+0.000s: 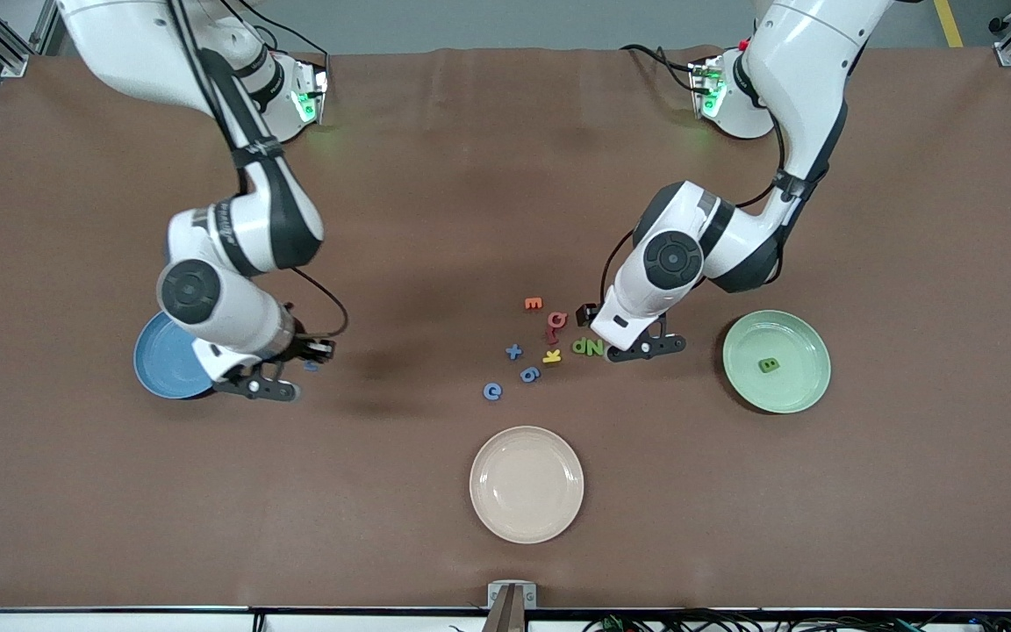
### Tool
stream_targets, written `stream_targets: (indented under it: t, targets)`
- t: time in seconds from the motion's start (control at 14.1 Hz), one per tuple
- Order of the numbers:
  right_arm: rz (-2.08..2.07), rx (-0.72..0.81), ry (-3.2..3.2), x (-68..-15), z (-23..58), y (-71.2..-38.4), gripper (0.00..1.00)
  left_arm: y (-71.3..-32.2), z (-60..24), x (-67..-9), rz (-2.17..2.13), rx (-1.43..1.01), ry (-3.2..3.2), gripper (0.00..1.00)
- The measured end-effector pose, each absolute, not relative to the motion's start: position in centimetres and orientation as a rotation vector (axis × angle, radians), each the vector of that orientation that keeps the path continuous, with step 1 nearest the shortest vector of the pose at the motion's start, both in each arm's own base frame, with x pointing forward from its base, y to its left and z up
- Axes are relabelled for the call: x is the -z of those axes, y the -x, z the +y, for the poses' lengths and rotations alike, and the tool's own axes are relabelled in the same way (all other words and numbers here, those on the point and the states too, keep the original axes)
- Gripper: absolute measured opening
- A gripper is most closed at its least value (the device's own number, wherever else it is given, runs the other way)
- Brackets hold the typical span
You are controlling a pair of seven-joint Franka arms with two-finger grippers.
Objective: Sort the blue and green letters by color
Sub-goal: 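Release the B, return the left gripper while the right gripper carries m, then drop the m on the blue plate while the left gripper grasps green c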
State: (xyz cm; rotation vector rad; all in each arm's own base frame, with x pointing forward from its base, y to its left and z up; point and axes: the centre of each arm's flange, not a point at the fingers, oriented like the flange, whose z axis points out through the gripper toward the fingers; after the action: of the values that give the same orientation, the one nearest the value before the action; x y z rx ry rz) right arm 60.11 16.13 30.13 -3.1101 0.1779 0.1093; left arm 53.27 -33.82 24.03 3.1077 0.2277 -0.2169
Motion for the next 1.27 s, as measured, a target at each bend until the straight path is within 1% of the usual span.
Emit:
stream_targets:
  t: [0.28, 0.35, 0.42, 0.49, 0.57, 0.71, 0.78, 0.85, 0.92, 0.99, 1.06, 1.13, 1.2, 1.27]
  targets:
    - [-0.013, -0.075, 3.104, -27.1, 7.5, -56.7, 0.27, -53.2, -33.4, -21.9, 0.232, 0.202, -3.105, 0.98]
    - [-0.051, -0.072, 3.103, -26.2, 5.1, -56.0, 0.27, -53.3, -33.3, -21.4, 0.236, 0.197, -3.101, 0.96]
    - [-0.085, -0.074, 3.102, -25.5, 2.9, -55.6, 0.27, -53.4, -33.3, -20.9, 0.240, 0.192, -3.097, 0.96]
    - [-0.114, -0.076, 3.099, -25.0, 0.8, -55.3, 0.27, -53.4, -33.2, -20.4, 0.236, 0.186, -3.099, 0.92]
    - [-0.142, -0.080, 3.096, -24.8, -1.1, -55.0, 0.27, -53.4, -33.1, -19.9, 0.222, 0.181, -3.109, 0.91]
    - [-0.183, -0.076, 3.090, -24.7, -4.5, -54.8, 0.27, -53.5, -32.9, -18.8, 0.207, 0.175, -3.120, 0.87]
    - [-0.197, -0.070, 3.088, -24.7, -6.1, -54.6, 0.27, -53.5, -32.8, -18.4, 0.205, 0.170, -3.119, 0.83]
    - [-0.207, -0.066, 3.087, -24.6, -7.4, -54.4, 0.27, -53.5, -32.8, -18.1, 0.205, 0.166, -3.116, 0.83]
    - [-0.209, -0.067, 3.086, -24.5, -8.4, -54.2, 0.32, -53.5, -32.8, -17.9, 0.205, 0.161, -3.113, 0.77]
    - [-0.208, -0.069, 3.085, -24.4, -8.9, -54.0, 0.43, -53.6, -32.9, -17.8, 0.205, 0.154, -3.110, 0.77]
    - [-0.210, -0.070, 3.084, -24.3, -9.1, -54.0, 0.52, -53.7, -32.9, -17.8, 0.206, 0.146, -3.106, 0.72]
    - [-0.215, -0.070, 3.084, -24.3, -8.9, -54.0, 0.63, -53.7, -32.9, -17.8, 0.206, 0.138, -3.103, 0.68]
    - [-0.221, -0.072, 3.081, -24.3, -8.6, -54.0, 0.72, -53.8, -32.9, -17.8, 0.207, 0.134, -3.101, 0.68]
    - [-0.220, -0.081, 3.077, -24.3, -8.2, -54.0, 0.81, -53.8, -32.9, -17.9, 0.206, 0.129, -3.099, 0.62]
